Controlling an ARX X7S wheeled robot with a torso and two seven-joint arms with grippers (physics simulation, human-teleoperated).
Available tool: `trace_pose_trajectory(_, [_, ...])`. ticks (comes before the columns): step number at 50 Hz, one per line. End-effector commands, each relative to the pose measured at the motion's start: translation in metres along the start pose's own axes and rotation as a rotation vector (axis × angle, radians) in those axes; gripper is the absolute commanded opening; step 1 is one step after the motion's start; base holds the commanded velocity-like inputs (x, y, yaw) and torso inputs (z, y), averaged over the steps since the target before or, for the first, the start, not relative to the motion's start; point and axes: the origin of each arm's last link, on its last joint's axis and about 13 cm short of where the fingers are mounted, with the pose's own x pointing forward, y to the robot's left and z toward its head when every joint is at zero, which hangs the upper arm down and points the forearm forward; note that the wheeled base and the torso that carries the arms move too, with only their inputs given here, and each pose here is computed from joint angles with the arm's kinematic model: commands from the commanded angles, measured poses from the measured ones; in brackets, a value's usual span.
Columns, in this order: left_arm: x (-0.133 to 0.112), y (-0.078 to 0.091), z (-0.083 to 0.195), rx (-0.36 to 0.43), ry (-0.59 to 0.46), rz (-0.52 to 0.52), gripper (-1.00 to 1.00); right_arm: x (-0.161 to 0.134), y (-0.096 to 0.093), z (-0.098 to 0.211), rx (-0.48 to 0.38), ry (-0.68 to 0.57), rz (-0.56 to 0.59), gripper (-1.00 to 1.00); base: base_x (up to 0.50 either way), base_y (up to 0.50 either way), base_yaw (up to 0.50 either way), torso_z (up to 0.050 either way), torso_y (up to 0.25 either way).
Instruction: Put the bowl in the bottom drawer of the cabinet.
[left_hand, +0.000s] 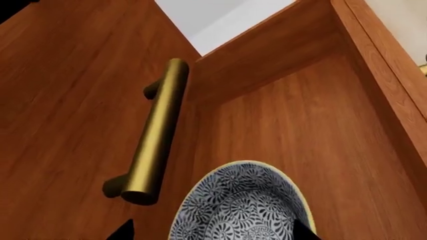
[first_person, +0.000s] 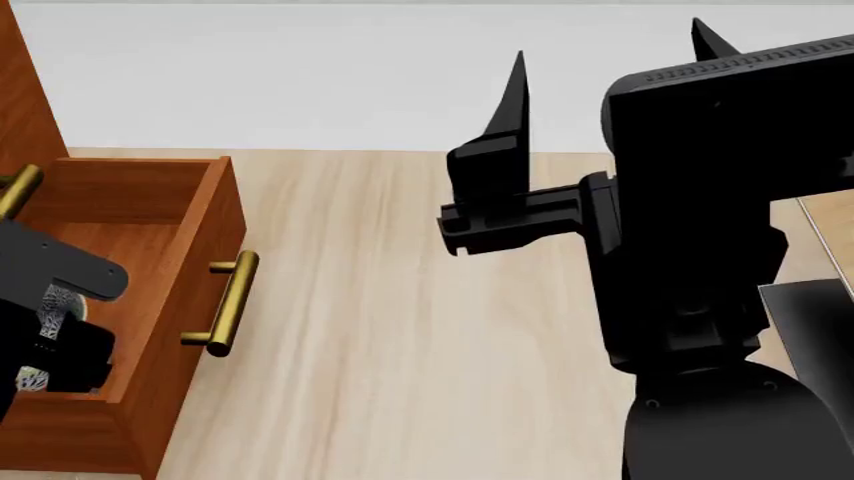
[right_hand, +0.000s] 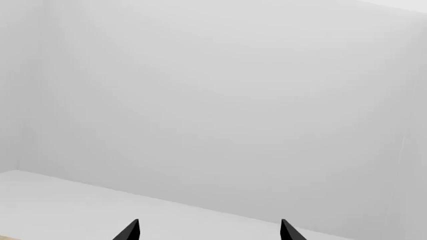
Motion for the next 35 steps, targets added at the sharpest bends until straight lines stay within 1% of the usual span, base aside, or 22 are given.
trace_pose_trajectory(1, [-0.011,0.002,0.011,-0.037,-0.037,-0.003,1.00,-0.001,0.000,0.000,0.003,-0.001,0.000,1.00,0.00,0.00,0.00,0.000,0.000])
trace_pose_trajectory(17, [-0.032,0.009,0.020,-0.060,-0.097,0.016,1.00,-0.001,0.000,0.000,0.003,-0.002,0.001,1.00,0.00,0.00,0.00,0.000,0.000])
trace_pose_trajectory(35, [-0.041,0.012,0.023,-0.068,-0.123,0.022,1.00,-0.002,0.000,0.001,0.002,-0.003,0.002,1.00,0.00,0.00,0.00,0.000,0.000])
